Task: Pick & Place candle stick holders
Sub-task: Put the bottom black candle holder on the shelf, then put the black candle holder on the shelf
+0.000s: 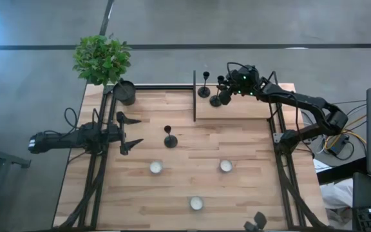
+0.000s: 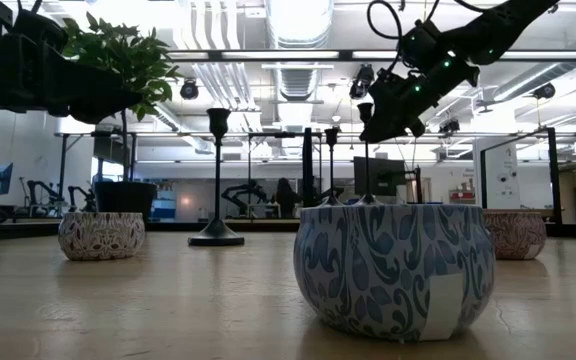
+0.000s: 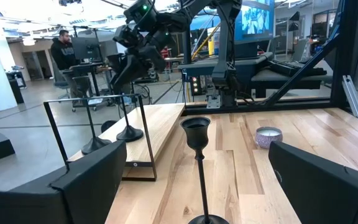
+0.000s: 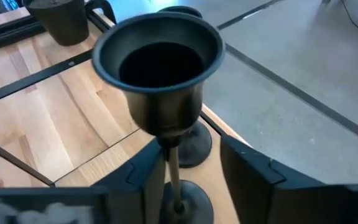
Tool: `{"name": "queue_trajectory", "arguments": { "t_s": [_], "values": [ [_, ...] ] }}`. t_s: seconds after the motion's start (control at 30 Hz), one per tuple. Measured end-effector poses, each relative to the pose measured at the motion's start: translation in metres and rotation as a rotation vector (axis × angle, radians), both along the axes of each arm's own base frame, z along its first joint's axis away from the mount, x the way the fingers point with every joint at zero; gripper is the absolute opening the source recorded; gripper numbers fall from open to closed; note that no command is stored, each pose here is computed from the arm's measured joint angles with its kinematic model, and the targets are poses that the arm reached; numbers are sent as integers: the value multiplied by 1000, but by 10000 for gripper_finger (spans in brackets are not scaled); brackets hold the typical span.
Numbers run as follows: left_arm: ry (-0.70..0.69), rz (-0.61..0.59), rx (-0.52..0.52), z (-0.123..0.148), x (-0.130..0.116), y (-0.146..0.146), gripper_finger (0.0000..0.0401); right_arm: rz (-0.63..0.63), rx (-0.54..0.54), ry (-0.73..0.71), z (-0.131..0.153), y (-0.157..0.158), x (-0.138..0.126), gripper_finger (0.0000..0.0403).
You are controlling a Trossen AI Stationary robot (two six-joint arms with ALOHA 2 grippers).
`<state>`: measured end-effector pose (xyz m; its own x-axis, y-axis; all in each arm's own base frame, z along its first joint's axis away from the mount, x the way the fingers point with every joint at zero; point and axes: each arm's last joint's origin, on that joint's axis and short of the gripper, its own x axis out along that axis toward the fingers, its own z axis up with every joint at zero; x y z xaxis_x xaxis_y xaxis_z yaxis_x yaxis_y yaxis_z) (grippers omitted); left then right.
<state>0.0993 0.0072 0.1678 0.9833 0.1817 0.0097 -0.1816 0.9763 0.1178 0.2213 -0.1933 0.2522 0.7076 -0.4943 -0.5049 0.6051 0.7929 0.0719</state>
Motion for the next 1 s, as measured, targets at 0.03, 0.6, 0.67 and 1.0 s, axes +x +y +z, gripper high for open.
{"name": "queue_trajectory", "arguments": {
  "t_s": [0.03,0.6,0.67,1.0],
  "values": [
    [0,0,0,0,0,0,399,1,0,0,2,1,-1,160],
    [-1,0,0,0,0,0,399,-33,50,250,37,53,-72,228],
    [-1,0,0,0,0,0,399,-36,59,226,41,62,-81,225],
    [4,4,28,0,0,0,399,11,142,-29,55,100,-114,204]
  ]
}}
